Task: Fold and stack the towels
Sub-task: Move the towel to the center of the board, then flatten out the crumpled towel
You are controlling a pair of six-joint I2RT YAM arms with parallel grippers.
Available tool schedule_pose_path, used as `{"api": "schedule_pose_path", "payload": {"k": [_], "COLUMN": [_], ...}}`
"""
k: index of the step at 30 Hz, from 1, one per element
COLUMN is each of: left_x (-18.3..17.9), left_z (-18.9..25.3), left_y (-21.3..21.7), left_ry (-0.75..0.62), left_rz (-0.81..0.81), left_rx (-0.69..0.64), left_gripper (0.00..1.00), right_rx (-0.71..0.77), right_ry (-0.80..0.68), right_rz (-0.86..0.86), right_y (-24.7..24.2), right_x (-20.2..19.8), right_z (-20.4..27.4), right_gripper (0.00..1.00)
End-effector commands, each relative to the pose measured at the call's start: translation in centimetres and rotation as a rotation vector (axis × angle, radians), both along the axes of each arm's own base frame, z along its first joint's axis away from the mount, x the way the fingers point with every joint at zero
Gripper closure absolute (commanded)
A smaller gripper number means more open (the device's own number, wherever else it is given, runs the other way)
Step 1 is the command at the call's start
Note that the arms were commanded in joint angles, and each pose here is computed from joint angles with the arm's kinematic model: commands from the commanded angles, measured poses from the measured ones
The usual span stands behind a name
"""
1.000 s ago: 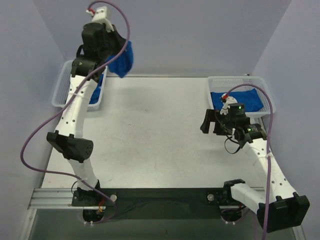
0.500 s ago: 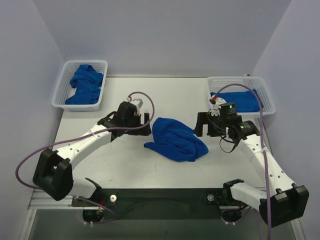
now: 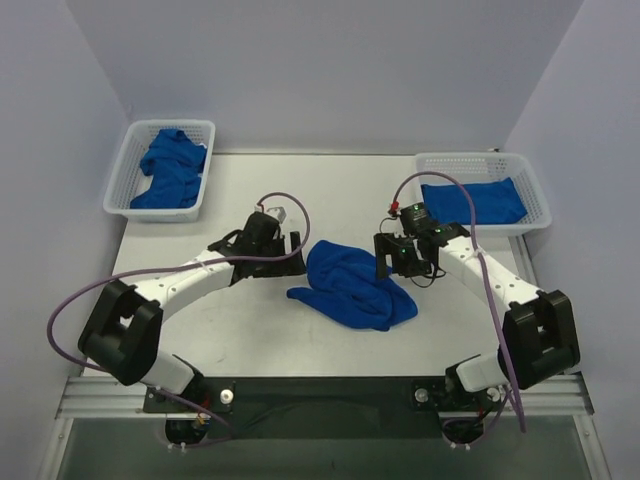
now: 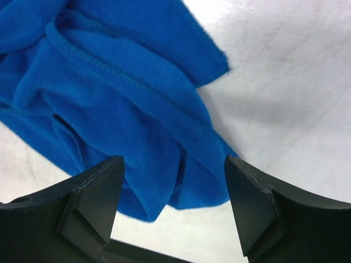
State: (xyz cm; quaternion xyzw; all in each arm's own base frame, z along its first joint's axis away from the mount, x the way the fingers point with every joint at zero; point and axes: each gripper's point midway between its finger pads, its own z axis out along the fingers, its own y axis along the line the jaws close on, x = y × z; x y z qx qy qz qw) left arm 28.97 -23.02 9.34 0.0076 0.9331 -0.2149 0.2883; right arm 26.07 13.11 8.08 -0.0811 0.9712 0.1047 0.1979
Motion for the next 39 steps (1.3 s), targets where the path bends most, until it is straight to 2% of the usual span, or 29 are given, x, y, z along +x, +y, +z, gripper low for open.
{"api": "schedule_pose_path", "payload": {"k": [1, 6, 8, 11, 19, 25, 30, 31, 33, 36, 37, 39], "left_x": [1.1, 0.8, 0.5, -0.3, -2.7, -4.9, -6.6, -6.8, -7.2, -7.9, -8.2, -9.0], "left_z": [0.2, -0.8, -1.1, -2.1, -4.4, -5.3, -6.7, -6.8, -7.1, -7.4, -7.4, -7.4], "left_y": [-2.0, -3.3, -3.9, -4.2, -3.7, -3.0, -1.8, -1.7, -1.4, -0.6, -0.5, 0.4], "left_ry": [-0.004, -0.004, 0.004, 0.033, 0.107, 0.155, 0.203, 0.212, 0.23, 0.254, 0.261, 0.286], "left_rz": [0.001, -0.075, -0.102, -0.128, -0.159, -0.197, -0.216, -0.221, -0.229, -0.235, -0.238, -0.244], "left_rx": [-0.067, -0.049, -0.042, -0.017, 0.026, 0.066, 0.097, 0.1, 0.117, 0.143, 0.149, 0.176], "left_gripper": [0.09, 0.1, 0.12, 0.14, 0.21, 0.38, 0.43, 0.44, 0.46, 0.56, 0.6, 0.64], "right_rx": [-0.022, 0.038, 0.041, 0.001, -0.062, -0.075, -0.094, -0.097, -0.102, -0.098, -0.093, -0.071], "right_ry": [-0.03, -0.045, -0.043, -0.036, 0.049, 0.087, 0.128, 0.133, 0.148, 0.155, 0.156, 0.113], "right_rz": [-0.077, -0.178, -0.224, -0.251, -0.347, -0.338, -0.331, -0.326, -0.323, -0.325, -0.32, -0.32], "right_y": [-0.7, -0.3, -0.6, -1.1, -1.9, -1.3, -0.9, -0.7, -0.6, -0.6, -0.4, -0.4], "right_x": [2.5, 5.1, 6.4, 7.6, 7.2, 6.5, 5.8, 5.7, 5.2, 4.9, 4.9, 6.1], "right_z": [0.4, -0.1, -0.7, -1.7, -5.5, -6.9, -8.5, -8.7, -9.1, -9.2, -9.1, -7.7], "right_gripper": [0.26, 0.37, 0.45, 0.5, 0.5, 0.51, 0.52, 0.57, 0.61, 0.73, 0.82, 0.92]}}
